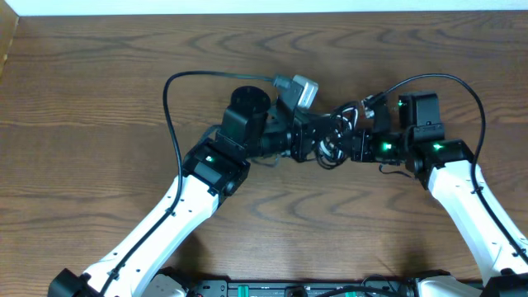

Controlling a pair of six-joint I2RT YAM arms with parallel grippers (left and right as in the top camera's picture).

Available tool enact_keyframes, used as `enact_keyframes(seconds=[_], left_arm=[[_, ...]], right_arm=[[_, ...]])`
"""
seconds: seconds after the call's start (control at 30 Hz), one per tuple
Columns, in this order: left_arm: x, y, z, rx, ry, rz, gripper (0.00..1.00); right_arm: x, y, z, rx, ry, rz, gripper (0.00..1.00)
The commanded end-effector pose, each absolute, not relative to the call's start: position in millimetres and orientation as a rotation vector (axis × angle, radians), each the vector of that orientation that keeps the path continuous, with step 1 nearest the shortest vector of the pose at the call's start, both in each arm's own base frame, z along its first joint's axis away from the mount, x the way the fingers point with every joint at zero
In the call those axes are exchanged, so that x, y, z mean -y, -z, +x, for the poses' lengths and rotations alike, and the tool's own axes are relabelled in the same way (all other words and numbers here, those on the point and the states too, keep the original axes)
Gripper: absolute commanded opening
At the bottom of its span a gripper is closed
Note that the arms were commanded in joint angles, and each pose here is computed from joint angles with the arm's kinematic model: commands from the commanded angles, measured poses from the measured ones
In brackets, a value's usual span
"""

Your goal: Untangle cables

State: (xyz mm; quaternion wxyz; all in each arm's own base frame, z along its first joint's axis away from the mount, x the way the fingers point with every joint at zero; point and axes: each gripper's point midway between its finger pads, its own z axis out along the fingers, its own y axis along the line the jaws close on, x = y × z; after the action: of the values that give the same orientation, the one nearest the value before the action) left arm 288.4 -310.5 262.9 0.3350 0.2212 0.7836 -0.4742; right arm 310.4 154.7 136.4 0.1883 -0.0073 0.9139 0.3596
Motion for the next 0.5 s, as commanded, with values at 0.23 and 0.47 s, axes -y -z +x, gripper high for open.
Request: enact_keyframes(seconds=[0.23,0.47], left_arm=[[230.6,-150.0,312.8,-2.473,0.525,0.385,0.08],[200.4,-135.8,316.3,-2.522,0.303,0.321,0.07]], right_arm=[[-202.6,-210.2,296.6,-2.137,-1.411,-0.556,0.01],[-183.7,-209.3,321.7,-2.146,-1.304,-0.435,0.01]])
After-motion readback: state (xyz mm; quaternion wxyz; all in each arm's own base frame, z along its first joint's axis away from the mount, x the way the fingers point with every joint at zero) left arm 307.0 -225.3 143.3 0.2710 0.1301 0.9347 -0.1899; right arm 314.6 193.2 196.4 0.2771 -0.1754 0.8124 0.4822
